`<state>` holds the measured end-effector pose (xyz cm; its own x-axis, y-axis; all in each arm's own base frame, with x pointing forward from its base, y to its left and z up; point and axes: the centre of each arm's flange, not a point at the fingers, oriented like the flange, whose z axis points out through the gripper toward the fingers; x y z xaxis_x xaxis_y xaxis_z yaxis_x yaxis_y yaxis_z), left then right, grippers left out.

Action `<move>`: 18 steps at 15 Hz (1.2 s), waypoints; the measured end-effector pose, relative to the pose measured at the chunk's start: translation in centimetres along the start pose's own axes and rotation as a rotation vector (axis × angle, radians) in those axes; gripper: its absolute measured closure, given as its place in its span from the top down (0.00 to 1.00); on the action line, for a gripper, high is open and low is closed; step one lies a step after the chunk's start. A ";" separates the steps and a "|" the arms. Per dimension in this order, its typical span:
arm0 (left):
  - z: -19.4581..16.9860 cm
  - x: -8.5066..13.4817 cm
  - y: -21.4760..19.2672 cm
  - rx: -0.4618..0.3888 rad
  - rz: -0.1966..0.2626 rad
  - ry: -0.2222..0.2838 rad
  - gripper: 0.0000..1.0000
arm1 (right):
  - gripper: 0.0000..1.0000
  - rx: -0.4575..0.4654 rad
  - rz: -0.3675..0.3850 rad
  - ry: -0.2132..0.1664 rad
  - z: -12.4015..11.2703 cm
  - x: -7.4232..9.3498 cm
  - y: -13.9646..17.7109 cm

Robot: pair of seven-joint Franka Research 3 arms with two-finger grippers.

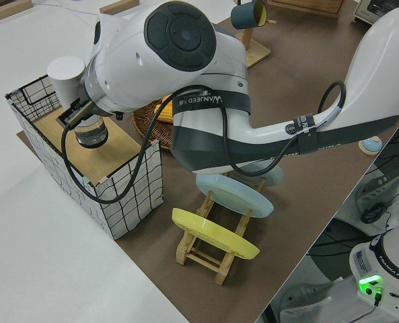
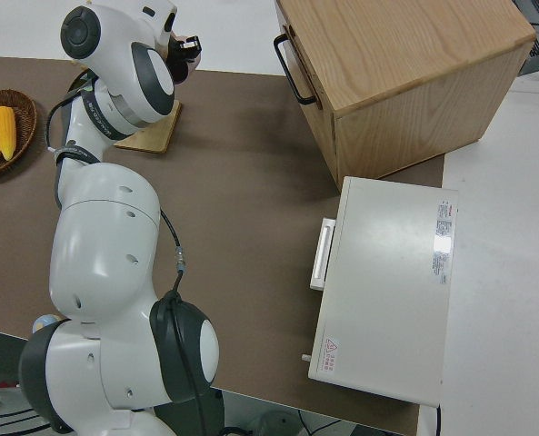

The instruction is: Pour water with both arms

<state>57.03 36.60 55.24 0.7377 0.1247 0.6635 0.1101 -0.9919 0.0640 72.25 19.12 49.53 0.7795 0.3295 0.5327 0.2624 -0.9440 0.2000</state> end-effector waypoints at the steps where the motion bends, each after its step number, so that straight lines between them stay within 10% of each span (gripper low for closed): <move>1: -0.5 0.8 0.8 0.007 -0.012 0.004 0.64 | 0.07 -0.003 0.003 -0.009 0.1 -0.1 0.3; 5: -2.1 2.5 3.9 0.008 -0.044 -0.002 0.64 | 0.07 -0.021 -0.002 -0.113 0.7 -1.3 1.5; 14: -3.9 1.0 13.6 0.052 -0.128 -0.101 0.64 | 0.07 0.010 -0.005 -0.528 -1.5 -5.5 0.7; 18: -4.6 -0.7 17.7 0.079 -0.162 -0.134 0.64 | 0.07 0.103 0.020 -0.658 -3.1 -6.8 -2.5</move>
<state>55.41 18.81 59.37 0.7873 0.2899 0.5442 0.2825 -0.9541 0.0996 64.47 19.30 47.97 0.9608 0.2645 -0.0837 0.2721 -0.9573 0.0982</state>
